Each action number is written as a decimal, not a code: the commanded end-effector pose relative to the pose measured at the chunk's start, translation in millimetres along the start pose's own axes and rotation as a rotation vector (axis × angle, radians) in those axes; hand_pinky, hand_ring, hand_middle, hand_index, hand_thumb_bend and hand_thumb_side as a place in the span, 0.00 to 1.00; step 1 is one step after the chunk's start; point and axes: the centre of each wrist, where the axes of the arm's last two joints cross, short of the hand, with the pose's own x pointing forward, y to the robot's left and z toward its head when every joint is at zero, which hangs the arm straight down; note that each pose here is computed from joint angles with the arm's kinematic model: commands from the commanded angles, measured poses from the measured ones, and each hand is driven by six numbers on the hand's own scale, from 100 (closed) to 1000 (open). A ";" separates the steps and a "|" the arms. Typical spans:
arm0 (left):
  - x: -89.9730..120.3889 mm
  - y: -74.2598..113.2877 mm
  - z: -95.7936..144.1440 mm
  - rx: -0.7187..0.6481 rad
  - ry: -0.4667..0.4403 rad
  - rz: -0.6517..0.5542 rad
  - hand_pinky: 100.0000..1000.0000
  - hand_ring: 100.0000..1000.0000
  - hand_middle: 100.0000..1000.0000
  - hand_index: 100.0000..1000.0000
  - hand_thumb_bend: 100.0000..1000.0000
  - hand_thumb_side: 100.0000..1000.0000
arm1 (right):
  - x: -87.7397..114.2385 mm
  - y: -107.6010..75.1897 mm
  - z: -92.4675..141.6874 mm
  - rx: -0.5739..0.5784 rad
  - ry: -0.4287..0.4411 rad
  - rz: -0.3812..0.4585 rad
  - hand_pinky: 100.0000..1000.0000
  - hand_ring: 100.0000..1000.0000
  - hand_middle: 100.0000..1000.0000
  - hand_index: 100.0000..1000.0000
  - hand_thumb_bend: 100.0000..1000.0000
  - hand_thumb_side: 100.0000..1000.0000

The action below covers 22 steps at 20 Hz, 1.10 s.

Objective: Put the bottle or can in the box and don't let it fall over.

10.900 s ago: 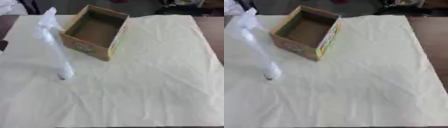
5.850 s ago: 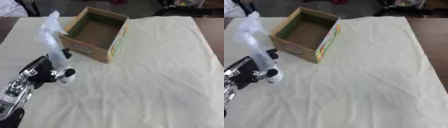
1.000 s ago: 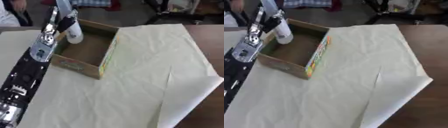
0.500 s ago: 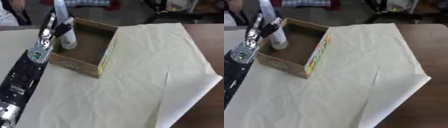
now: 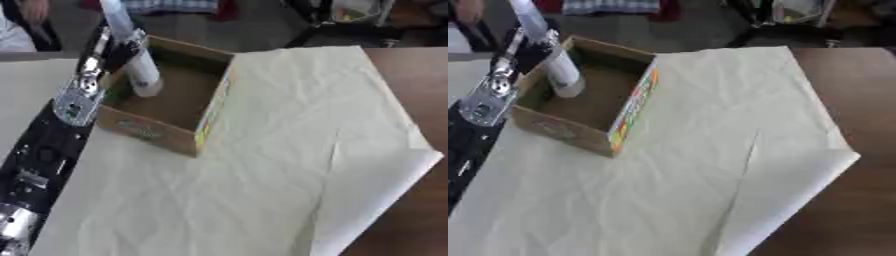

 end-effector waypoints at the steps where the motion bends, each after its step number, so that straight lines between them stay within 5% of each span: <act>1: 8.3 21.2 -2.5 -0.005 -0.016 -0.054 1.00 1.00 1.00 0.80 0.00 0.80 | 8.2 -2.1 -2.3 -0.002 -0.029 0.008 0.96 1.00 0.95 0.72 0.00 0.50; 6: 2.6 19.2 2.6 -0.072 0.024 -0.072 1.00 1.00 1.00 0.82 0.00 0.78 | 7.9 -2.8 -1.9 -0.005 -0.028 0.006 0.96 1.00 0.95 0.72 0.00 0.50; 9: 0.1 18.2 4.7 -0.105 0.035 -0.064 1.00 1.00 1.00 0.84 0.00 0.55 | 7.8 -2.9 -1.7 -0.006 -0.026 0.005 0.96 1.00 0.96 0.72 0.00 0.50; 11: -2.9 18.9 6.4 -0.123 0.045 -0.057 1.00 1.00 1.00 0.85 0.00 0.51 | 7.7 -3.0 -1.6 -0.007 -0.026 0.005 0.96 1.00 0.95 0.72 0.00 0.50; 19: -3.1 29.9 10.8 -0.111 0.021 -0.019 1.00 1.00 1.00 0.87 0.00 0.77 | 7.2 -4.4 -0.8 -0.009 -0.023 0.013 0.96 1.00 0.96 0.72 0.00 0.50; 22: 0.3 37.2 11.7 -0.107 0.002 -0.048 1.00 1.00 1.00 0.88 0.00 0.74 | 6.6 -5.4 0.0 -0.014 -0.020 0.016 0.96 1.00 0.95 0.72 0.00 0.51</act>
